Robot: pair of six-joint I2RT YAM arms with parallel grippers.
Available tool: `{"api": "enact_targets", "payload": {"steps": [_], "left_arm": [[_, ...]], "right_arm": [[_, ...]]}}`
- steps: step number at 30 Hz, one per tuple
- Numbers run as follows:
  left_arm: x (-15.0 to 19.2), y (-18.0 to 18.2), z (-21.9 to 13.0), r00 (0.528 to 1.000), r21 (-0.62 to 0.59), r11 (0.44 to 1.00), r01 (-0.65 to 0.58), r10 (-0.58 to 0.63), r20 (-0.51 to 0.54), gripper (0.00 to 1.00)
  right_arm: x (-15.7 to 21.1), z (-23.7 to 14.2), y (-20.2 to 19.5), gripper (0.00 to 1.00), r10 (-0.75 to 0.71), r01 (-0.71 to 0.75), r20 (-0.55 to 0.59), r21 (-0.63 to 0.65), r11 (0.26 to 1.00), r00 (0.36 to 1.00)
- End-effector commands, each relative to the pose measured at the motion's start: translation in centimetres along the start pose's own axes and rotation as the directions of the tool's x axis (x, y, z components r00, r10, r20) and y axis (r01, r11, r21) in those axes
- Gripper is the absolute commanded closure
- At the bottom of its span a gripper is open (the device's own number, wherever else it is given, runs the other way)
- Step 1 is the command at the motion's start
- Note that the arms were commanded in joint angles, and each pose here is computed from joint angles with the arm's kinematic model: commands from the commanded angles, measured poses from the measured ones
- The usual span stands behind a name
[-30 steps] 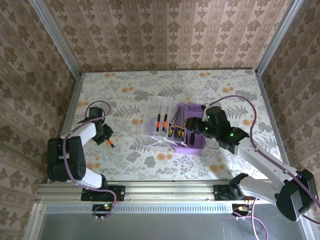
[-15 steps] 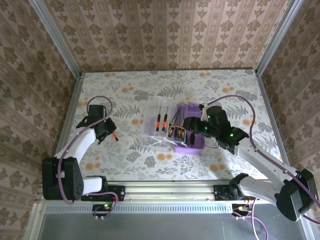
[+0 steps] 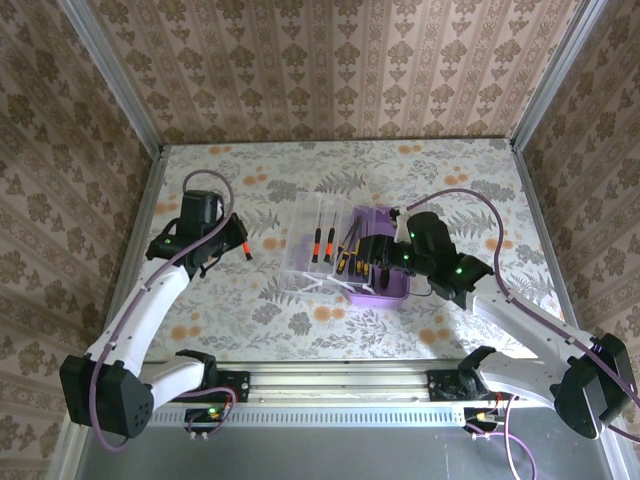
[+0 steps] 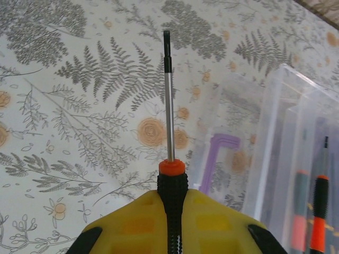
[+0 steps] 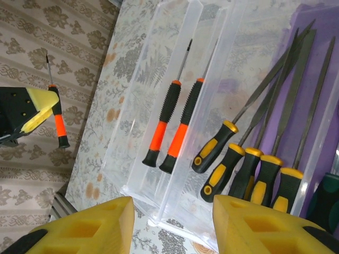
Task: Pack the tool kit
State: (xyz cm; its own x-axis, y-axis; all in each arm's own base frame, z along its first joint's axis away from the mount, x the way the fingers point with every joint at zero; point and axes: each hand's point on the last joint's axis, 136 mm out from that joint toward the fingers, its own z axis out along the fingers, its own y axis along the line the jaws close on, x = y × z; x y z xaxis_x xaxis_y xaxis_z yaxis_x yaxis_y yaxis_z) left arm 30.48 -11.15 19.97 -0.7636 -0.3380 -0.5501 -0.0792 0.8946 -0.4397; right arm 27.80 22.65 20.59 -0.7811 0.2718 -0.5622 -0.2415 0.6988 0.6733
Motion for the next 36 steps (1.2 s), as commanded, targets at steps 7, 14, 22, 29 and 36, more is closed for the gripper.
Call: {"api": "enact_targets", "payload": {"steps": [7,14,22,29,36], "left_arm": [[1.2,-6.0,-1.0,0.996,0.177,0.981,-0.084,0.086,-0.005,0.89],[2.7,-10.6,-1.6,0.989,0.323,0.936,-0.138,0.15,-0.011,0.89],[4.4,-13.4,-2.4,0.986,0.424,0.896,-0.132,0.164,-0.039,0.89],[5.6,-13.7,-2.3,0.99,0.462,0.883,-0.082,0.127,-0.068,0.89],[6.3,-13.5,-2.8,0.992,0.48,0.876,-0.056,0.104,-0.074,0.89]], "right_arm": [[-0.8,0.3,3.1,0.55,-0.05,0.05,-0.009,-0.057,0.997,0.999],[0.4,0.9,5.7,0.55,-0.11,0.104,-0.054,-0.106,0.989,0.992],[3.6,3.0,10.7,0.55,-0.247,0.216,-0.131,-0.215,0.952,0.96],[4.4,5.8,11.5,0.56,-0.209,0.171,-0.153,-0.229,0.958,0.966],[4.1,7.4,11.3,0.56,-0.197,0.164,-0.149,-0.205,0.965,0.969]]}}
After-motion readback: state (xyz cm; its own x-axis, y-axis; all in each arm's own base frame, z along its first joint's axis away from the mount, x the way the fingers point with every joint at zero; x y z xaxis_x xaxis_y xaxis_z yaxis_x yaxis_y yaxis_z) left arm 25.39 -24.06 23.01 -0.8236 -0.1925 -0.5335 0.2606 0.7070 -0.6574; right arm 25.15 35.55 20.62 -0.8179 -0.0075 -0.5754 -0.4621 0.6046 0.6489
